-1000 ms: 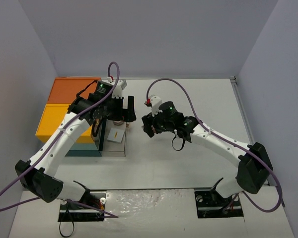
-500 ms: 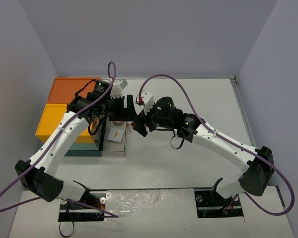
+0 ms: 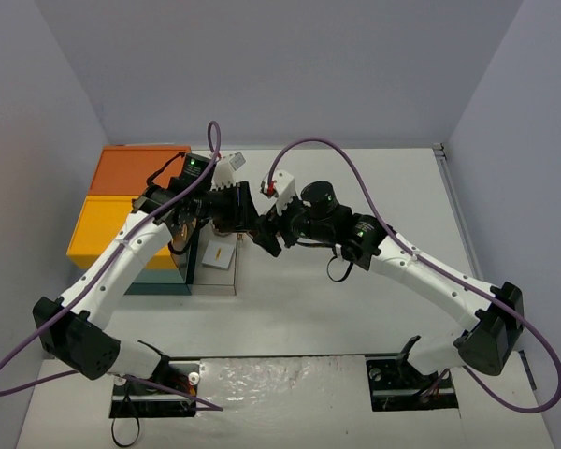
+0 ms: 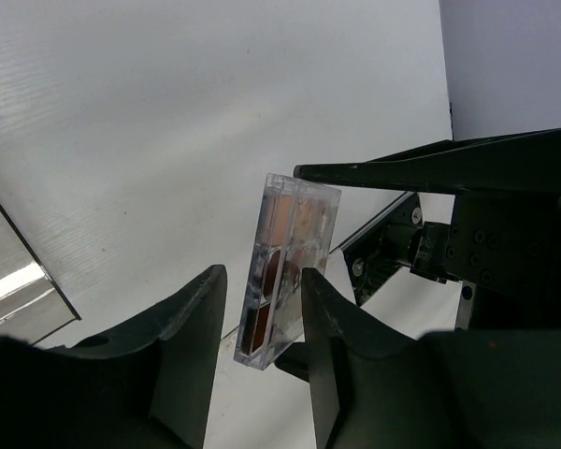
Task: Organize the makeup
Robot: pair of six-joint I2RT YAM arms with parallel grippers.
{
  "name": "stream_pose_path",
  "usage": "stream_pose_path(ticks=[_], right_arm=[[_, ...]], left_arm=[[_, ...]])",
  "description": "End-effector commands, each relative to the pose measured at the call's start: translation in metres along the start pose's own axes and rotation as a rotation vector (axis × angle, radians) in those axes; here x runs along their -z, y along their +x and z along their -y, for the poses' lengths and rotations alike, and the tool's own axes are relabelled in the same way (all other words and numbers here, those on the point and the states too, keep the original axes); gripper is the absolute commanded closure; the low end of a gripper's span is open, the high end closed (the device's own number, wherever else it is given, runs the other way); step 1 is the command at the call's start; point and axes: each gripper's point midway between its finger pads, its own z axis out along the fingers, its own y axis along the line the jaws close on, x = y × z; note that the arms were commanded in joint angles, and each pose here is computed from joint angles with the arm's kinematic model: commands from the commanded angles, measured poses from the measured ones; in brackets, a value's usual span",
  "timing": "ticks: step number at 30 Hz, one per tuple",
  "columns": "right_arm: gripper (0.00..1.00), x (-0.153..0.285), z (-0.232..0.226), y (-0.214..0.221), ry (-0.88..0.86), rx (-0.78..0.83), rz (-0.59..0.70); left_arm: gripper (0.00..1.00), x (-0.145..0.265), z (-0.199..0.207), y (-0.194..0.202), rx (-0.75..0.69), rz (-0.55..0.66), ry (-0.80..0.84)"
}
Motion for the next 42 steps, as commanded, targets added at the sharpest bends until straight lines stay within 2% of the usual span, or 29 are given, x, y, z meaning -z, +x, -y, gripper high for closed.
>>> stream_pose_path(ticks=[1,3,4,7,9,10,12,13,16,18,22,27,33,37,42], right_arm=[[0.72,0.019,-0.009,-0.049,-0.033,0.026,0.167],[0.72,0.018,-0.009,-0.048,-0.035,0.027,0.167],[0.72,0.018,-0.009,-0.048,-0.036,0.026,0.167],[0.69,0.017,-0.011,-0.047,-0.043,0.024,0.166],[0.62,0.016,-0.01,-0.044,-0.04,0.024,0.162],[0.56,0.016,-0.01,-0.043,-0.038,0.024,0.16],[0.35,0.016,-0.008,-0.041,-0.029,0.024,0.157],[0.32,0.017,-0.008,-0.039,-0.027,0.024,0.154],[0.07,0.02,-0.001,-0.029,0.008,0.015,0.139],[0.01,0.024,0.004,-0.022,0.036,0.007,0.131],[0.0,0.036,0.016,-0.002,0.092,-0.026,0.104],[0.0,0.06,0.037,0.021,0.206,-0.083,0.096],[0.0,0.075,0.053,0.043,0.264,-0.157,0.082],[0.0,0.08,0.057,0.044,0.279,-0.166,0.09],[0.0,0.079,0.058,0.048,0.281,-0.167,0.081]], left_arm=[[0.72,0.008,0.019,-0.016,-0.014,0.076,0.071],[0.81,0.007,0.022,-0.016,-0.007,0.077,0.095],[0.82,0.006,0.022,-0.016,-0.002,0.076,0.101],[0.99,0.004,0.023,-0.016,0.006,0.081,0.113],[1.0,0.004,0.021,-0.016,0.003,0.091,0.1],[1.0,0.005,0.019,-0.016,0.0,0.094,0.09],[1.0,0.006,0.013,-0.016,-0.01,0.103,0.059],[1.0,0.006,0.011,-0.016,-0.013,0.101,0.052],[1.0,0.008,-0.008,-0.018,-0.035,0.13,-0.049],[1.0,0.01,-0.025,-0.022,-0.05,0.156,-0.137],[1.0,0.014,-0.067,-0.032,-0.078,0.226,-0.343],[1.0,0.002,-0.11,-0.037,-0.049,0.279,-0.46],[1.0,-0.021,-0.15,-0.042,-0.011,0.351,-0.531],[1.0,-0.033,-0.16,-0.049,0.002,0.411,-0.518],[1.0,-0.049,-0.17,-0.047,0.013,0.429,-0.498]])
